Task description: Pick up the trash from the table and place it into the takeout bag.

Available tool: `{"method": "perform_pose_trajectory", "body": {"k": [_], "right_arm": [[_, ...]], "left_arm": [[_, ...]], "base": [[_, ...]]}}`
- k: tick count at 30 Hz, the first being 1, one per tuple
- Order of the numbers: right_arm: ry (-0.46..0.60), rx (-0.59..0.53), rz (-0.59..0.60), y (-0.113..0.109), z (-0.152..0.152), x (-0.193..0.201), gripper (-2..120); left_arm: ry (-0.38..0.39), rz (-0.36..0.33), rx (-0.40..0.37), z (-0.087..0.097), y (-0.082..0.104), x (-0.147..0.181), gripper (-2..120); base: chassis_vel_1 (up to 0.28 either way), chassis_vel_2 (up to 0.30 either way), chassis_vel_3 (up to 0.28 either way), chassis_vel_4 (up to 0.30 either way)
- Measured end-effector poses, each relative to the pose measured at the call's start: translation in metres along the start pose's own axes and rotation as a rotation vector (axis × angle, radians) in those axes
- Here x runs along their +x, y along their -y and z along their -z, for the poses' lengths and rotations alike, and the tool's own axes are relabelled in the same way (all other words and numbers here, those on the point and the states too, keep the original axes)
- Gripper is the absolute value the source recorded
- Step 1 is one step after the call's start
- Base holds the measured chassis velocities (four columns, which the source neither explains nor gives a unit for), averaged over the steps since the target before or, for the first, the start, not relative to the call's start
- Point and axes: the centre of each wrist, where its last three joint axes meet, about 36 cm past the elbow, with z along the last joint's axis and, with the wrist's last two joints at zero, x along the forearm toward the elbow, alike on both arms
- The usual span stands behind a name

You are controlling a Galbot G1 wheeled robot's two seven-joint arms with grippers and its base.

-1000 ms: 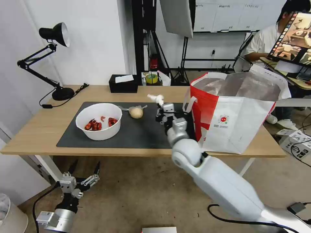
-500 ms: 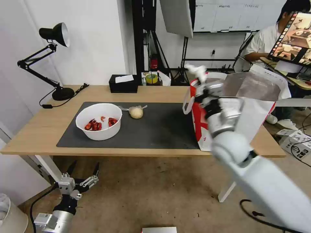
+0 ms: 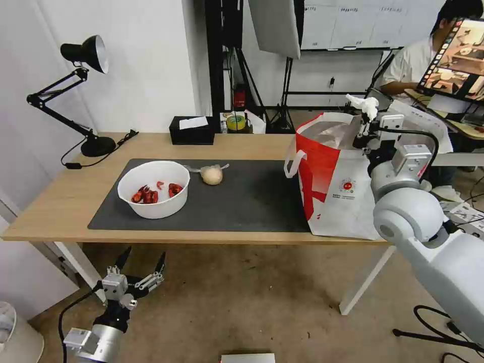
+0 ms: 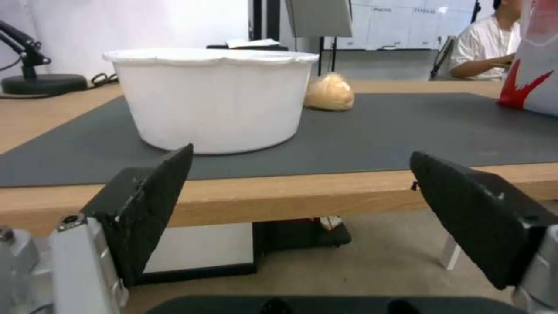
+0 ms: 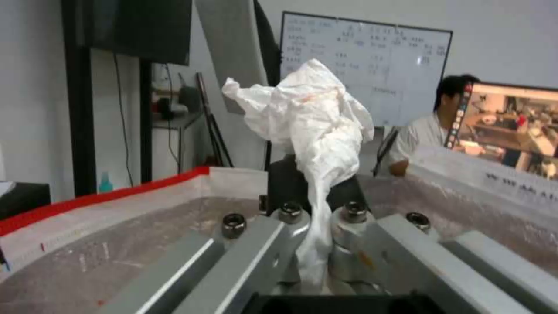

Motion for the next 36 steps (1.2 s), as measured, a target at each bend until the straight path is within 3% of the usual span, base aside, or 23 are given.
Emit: {"method": "perform_pose_trajectory", "body": {"k": [7, 9, 19, 21, 25, 28, 33, 36], "right_arm": [[-0.041, -0.024, -0.001, -0.003, -0.004, 0.000, 17], [-0.047, -0.036, 0.003, -0.004, -0.003, -0.003, 28], [-0.050, -0.047, 0.008, -0.011, -0.003, -0.007, 61], [-0.051, -0.050, 0.009, -0.012, -0.004, -0.007, 73], [-0.046, -0.060, 0.032, -0.013, -0.004, -0.007, 83], [0.006, -0.122, 0.146, -0.019, 0.000, 0.000, 97], [0.052, -0.164, 0.251, -0.027, 0.004, 0.008, 100], [0.081, -0.203, 0.379, -0.035, 0.003, 0.021, 100]], "left_arm": [[-0.003, 0.005, -0.002, 0.002, -0.002, -0.002, 100], [-0.003, 0.011, -0.001, 0.002, -0.002, -0.002, 100], [0.000, 0.015, 0.005, 0.001, -0.001, -0.003, 100], [0.000, 0.015, 0.005, 0.001, -0.001, -0.003, 100], [0.001, 0.016, 0.005, 0.002, -0.001, -0.003, 100], [0.003, 0.020, 0.004, 0.002, -0.002, -0.003, 100], [0.004, 0.024, 0.006, 0.002, -0.002, -0.003, 100], [0.007, 0.030, 0.009, 0.001, -0.002, -0.003, 100]], "base": [[0.000, 0.000, 0.000, 0.000], [0.000, 0.000, 0.000, 0.000], [0.000, 0.000, 0.000, 0.000], [0.000, 0.000, 0.000, 0.000], [0.000, 0.000, 0.000, 0.000], [0.000, 0.000, 0.000, 0.000], [0.000, 0.000, 0.000, 0.000], [0.000, 0.000, 0.000, 0.000]]}}
